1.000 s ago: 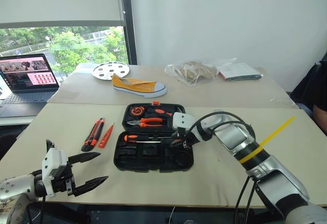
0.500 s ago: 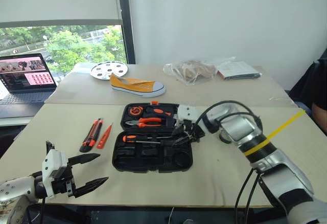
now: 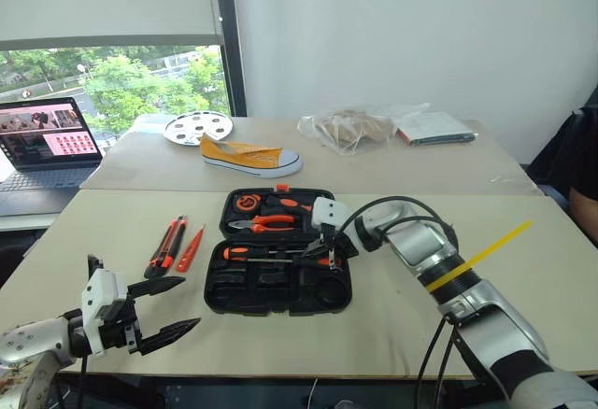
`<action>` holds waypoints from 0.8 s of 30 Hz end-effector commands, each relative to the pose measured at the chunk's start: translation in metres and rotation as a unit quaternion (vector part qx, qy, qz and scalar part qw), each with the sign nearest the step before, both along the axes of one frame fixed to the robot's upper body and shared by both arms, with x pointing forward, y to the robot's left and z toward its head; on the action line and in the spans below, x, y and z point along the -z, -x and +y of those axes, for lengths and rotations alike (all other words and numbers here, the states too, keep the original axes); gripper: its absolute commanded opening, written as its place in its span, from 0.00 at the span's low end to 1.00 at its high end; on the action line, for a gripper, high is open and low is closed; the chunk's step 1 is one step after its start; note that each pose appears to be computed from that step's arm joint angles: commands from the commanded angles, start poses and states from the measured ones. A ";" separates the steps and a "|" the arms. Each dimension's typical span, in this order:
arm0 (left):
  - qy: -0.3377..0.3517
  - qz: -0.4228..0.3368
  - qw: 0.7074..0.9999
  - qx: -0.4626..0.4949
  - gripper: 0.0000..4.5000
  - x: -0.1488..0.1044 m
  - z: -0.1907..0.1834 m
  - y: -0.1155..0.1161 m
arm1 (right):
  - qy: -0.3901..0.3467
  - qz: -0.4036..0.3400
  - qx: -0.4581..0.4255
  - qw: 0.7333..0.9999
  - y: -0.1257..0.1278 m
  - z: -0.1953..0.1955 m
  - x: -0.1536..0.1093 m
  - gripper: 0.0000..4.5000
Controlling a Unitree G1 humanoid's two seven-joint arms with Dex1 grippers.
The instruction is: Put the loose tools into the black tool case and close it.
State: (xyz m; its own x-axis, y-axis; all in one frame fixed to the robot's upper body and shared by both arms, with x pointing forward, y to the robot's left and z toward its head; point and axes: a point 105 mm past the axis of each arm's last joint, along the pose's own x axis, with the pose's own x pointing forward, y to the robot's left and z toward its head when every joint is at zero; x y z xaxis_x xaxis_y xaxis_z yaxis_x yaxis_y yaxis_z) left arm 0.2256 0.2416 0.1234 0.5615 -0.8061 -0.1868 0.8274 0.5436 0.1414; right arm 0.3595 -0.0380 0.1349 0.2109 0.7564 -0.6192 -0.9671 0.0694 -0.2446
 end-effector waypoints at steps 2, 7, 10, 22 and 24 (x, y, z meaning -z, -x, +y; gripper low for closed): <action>-0.009 -0.019 1.000 -0.007 1.00 -0.006 0.002 -0.001 | 0.018 0.005 -0.016 1.000 0.005 0.009 0.015 0.01; -0.011 -0.021 0.999 -0.031 1.00 -0.004 0.010 -0.001 | 0.026 0.000 -0.027 0.999 0.009 0.017 0.021 0.01; -0.008 -0.024 0.998 -0.057 1.00 -0.004 0.016 -0.001 | 0.011 -0.010 -0.032 0.999 0.010 0.019 0.016 0.01; 0.010 0.001 0.949 -0.315 1.00 0.006 0.115 0.045 | -0.258 -0.120 -0.031 0.958 0.039 -0.053 -0.046 0.56; 0.013 0.018 0.930 -0.366 1.00 0.012 0.133 0.057 | -0.298 -0.129 -0.037 0.945 0.054 -0.077 -0.040 0.71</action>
